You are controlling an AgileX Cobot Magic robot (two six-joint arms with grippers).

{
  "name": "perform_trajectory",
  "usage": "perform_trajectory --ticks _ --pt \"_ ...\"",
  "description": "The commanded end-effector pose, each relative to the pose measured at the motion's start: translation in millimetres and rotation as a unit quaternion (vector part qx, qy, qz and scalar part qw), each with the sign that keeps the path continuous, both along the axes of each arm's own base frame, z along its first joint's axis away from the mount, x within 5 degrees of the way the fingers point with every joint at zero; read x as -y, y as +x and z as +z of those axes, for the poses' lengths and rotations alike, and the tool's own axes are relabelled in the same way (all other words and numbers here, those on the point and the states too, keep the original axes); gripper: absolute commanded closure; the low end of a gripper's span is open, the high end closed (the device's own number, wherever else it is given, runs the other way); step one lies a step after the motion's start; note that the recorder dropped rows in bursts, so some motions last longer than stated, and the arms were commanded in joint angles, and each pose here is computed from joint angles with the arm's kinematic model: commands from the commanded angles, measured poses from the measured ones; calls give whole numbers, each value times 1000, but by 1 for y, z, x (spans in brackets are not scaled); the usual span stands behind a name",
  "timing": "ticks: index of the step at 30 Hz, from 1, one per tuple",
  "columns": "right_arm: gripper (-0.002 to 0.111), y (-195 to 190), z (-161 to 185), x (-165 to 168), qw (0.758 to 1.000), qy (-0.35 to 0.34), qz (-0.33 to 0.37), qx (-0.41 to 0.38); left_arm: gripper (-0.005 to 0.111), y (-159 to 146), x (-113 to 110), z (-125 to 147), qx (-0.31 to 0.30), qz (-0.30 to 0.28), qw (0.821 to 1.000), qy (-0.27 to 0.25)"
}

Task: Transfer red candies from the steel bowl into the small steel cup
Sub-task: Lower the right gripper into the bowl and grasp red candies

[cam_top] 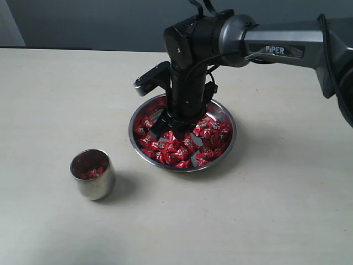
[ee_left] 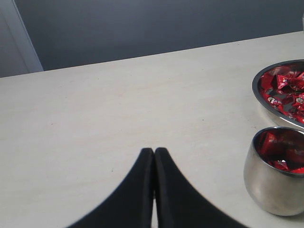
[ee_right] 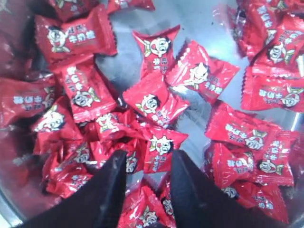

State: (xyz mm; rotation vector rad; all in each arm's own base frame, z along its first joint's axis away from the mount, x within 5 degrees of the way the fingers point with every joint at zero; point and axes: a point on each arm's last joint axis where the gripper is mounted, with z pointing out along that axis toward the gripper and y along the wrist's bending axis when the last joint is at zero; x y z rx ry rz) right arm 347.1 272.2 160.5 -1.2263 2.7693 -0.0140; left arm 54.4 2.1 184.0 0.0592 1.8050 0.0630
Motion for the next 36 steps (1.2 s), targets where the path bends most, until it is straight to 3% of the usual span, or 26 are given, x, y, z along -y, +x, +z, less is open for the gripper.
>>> perform_trajectory --ticks 1,19,21,24,27,36 --pt "73 2 1 3 1000 -9 2 10 106 0 0 1 7 1 1000 -4" --pt "73 8 -31 11 999 -37 -12 -27 106 0 0 1 7 1 1000 -4" --pt "77 8 -34 11 999 -38 -13 -30 106 0 0 1 7 1 1000 -4" --pt "98 8 -35 11 999 -38 -13 -31 106 0 0 1 7 1 1000 -4" --pt "107 8 -35 11 999 -38 -14 -31 106 0 0 1 7 1 1000 -4" --pt "108 9 -14 9 1000 -13 -19 -3 106 0 0 1 7 1 1000 -4"
